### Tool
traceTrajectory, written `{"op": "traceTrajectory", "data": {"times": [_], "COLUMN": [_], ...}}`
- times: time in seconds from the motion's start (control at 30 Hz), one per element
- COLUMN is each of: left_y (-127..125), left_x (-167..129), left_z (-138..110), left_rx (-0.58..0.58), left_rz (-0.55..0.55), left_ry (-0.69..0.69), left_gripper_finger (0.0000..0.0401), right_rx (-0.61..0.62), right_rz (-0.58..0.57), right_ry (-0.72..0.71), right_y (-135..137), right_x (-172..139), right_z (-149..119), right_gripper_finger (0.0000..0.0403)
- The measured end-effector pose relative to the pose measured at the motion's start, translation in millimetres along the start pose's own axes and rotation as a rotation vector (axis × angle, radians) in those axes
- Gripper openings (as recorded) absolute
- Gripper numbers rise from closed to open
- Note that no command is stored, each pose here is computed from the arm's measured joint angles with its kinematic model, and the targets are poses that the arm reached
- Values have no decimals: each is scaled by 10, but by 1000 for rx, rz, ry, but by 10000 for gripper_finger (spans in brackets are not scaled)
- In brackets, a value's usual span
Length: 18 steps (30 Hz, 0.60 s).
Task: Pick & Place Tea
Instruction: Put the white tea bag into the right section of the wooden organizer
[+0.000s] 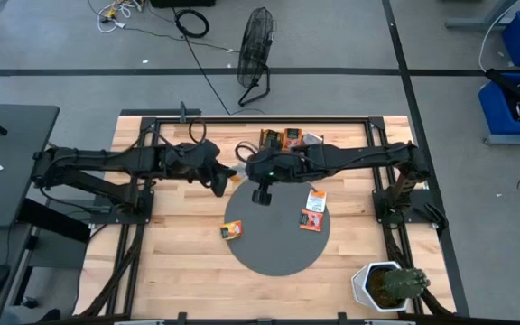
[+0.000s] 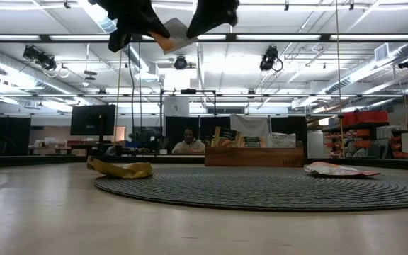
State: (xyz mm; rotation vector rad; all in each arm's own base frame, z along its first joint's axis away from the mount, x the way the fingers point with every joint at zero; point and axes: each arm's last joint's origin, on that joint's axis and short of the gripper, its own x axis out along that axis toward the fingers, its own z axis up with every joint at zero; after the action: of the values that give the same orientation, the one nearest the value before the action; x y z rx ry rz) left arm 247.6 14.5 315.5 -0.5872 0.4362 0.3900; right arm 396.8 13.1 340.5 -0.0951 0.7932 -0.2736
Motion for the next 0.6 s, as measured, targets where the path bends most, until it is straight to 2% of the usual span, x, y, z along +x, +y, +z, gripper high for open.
{"op": "traceTrajectory", "data": {"times": [0.07,0.2,0.43,0.5,0.6], "left_y": [-13,-70,-271,-338,-424], "left_x": [-14,-37,-91,-118,-154], "left_z": [-8,-5,39,63,60], "left_rx": [17,47,231,281,361], "left_rz": [43,69,-13,-48,-92], "left_ry": [-38,-107,-240,-291,-331], "left_gripper_finger": [9,7,7,7,7], "right_rx": [87,105,139,133,155], "right_rz": [34,127,297,341,473], "right_ry": [55,74,-10,-35,-88], "right_y": [-51,-206,-550,-622,-703], "right_x": [-94,-391,-709,-714,-698], "right_z": [-16,26,70,87,137], "right_gripper_finger": [38,105,216,234,245]}}
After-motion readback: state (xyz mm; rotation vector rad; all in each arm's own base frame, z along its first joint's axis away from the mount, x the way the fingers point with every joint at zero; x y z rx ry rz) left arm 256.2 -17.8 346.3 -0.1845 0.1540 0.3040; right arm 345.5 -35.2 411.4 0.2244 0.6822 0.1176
